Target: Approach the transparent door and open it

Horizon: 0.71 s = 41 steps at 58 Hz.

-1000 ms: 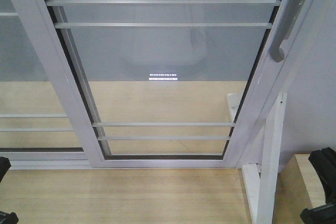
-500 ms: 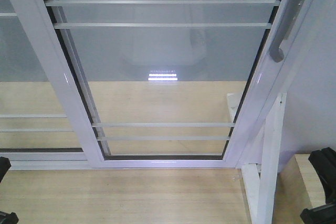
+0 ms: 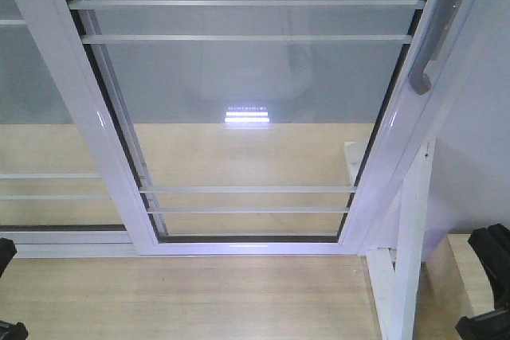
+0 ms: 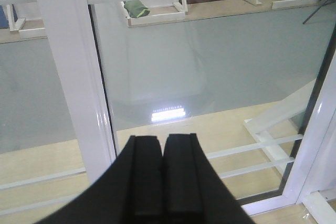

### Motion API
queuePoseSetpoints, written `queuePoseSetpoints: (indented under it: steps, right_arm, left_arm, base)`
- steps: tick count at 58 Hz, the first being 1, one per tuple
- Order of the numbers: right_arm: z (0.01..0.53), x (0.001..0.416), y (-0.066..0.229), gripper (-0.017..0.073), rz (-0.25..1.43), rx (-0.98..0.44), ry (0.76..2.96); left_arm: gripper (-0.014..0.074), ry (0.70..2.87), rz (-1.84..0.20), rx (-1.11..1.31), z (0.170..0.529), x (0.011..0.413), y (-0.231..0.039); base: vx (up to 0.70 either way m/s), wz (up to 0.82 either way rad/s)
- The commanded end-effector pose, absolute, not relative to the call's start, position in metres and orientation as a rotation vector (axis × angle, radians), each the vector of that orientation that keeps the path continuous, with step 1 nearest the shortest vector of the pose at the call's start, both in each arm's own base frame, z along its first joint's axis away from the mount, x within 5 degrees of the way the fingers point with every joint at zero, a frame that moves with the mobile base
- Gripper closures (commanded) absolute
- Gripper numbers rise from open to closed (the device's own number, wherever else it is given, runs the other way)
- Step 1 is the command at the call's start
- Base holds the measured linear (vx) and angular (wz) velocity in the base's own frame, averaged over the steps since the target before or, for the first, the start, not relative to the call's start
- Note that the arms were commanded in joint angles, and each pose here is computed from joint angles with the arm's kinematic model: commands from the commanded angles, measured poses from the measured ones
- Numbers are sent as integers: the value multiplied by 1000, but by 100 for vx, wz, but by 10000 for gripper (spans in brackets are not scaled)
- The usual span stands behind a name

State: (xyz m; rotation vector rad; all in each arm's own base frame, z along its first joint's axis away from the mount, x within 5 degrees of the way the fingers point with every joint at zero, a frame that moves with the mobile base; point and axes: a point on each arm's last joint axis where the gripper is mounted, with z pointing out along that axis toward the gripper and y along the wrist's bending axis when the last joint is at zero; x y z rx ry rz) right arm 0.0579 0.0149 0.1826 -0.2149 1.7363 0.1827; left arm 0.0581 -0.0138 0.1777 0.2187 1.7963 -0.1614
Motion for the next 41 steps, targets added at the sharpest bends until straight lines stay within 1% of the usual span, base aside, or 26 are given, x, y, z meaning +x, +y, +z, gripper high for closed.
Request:
queuePoseSetpoints:
  steps: [1, 10, 19, 23, 29, 36, 41]
  right_arm:
    - [189, 60, 15, 561, 182, -203, 1670]
    - [189, 60, 15, 561, 182, -202, 1667]
    - [194, 61, 15, 561, 184, -195, 1620]
    - [200, 61, 15, 561, 186, -186, 1555]
    - [214, 60, 14, 561, 193, -162, 1400]
    - [232, 57, 11, 561, 251, -79, 1279]
    - [261, 52, 10, 561, 259, -69, 1215]
  left_arm:
    - [591, 1743, -179, 204, 181, 60, -15]
    - [591, 1715, -182, 200, 184, 61, -15]
    - [591, 1600, -199, 179, 195, 62, -15]
    - [591, 1513, -204, 169, 202, 62, -15]
    - [591, 1372, -213, 153, 215, 60, -15]
    - [591, 1215, -230, 128, 232, 56, -14]
    - [591, 1153, -245, 114, 250, 53, -13]
  base:
    - [0, 0]
    - [0, 0]
    - [0, 0]
    - [0, 0]
    - [0, 0]
    - [0, 0]
    - [0, 0]
